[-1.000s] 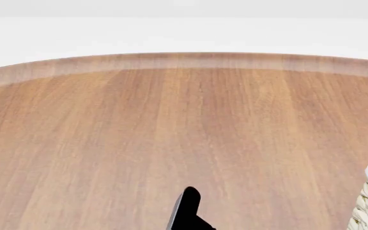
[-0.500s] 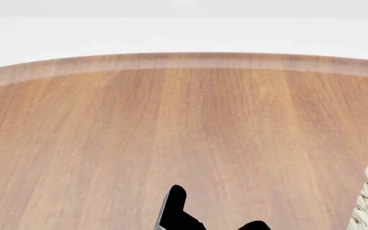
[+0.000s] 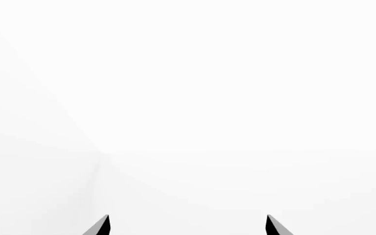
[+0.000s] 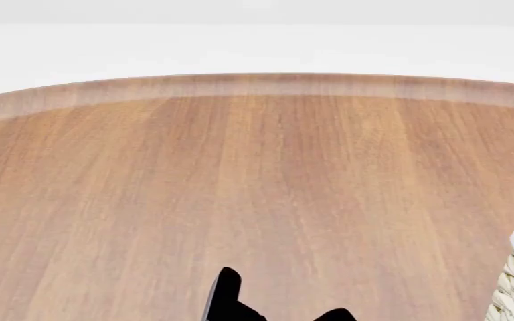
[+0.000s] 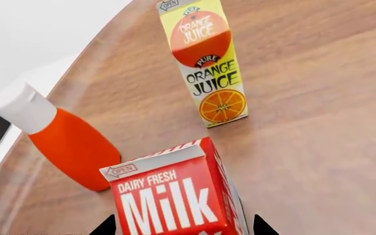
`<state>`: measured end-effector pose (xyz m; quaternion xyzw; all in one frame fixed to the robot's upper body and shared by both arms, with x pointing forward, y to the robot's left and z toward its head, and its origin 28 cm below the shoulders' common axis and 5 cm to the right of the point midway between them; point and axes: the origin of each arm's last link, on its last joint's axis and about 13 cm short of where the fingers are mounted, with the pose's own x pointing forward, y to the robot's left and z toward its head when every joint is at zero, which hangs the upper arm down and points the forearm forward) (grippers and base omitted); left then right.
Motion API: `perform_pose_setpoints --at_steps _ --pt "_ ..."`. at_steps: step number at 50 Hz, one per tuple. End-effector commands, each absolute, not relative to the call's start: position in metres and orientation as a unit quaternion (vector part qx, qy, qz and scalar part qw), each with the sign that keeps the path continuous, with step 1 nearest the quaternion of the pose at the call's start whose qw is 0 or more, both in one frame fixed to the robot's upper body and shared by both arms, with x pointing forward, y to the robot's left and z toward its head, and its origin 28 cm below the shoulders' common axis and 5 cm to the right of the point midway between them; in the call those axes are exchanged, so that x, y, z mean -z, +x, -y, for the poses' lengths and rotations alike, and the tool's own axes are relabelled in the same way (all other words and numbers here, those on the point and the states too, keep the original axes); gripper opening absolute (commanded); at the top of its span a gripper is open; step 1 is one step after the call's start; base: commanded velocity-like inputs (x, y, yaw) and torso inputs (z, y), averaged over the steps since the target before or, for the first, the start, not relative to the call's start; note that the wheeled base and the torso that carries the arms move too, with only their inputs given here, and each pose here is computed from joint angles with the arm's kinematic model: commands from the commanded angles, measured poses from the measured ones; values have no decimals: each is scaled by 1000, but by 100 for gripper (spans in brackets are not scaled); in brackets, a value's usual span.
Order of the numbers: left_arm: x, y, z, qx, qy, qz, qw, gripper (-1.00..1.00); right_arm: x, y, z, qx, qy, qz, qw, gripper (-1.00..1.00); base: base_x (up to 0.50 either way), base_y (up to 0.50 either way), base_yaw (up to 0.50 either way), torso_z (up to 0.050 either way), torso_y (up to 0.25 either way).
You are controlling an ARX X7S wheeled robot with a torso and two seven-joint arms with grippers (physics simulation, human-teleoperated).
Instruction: Pick the milk and place it in the basket.
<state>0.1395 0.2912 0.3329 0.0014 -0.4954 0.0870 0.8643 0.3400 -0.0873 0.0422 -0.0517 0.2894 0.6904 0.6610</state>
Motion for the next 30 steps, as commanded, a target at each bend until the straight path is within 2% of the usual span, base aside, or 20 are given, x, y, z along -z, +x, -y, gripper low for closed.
perform_pose_setpoints --at_steps 1,8,9,18,30 --pt "-335 138 -293 -89 -1 507 857 100 -34 342 78 -703 -46 -294 646 100 0 0 0 0 0" --pt "-335 139 -294 -89 -2 507 857 100 -29 341 77 -707 -43 -299 640 100 0 0 0 0 0" --pt "-335 138 -294 -89 -2 507 857 100 -29 342 77 -701 -40 -297 647 -100 0 0 0 0 0" --pt "-335 139 -294 -90 -2 507 857 100 -30 340 78 -703 -44 -294 646 -100 0 0 0 0 0" --pt "-334 139 -293 -89 -1 506 858 100 -51 342 85 -683 -61 -267 678 -100 0 0 0 0 1"
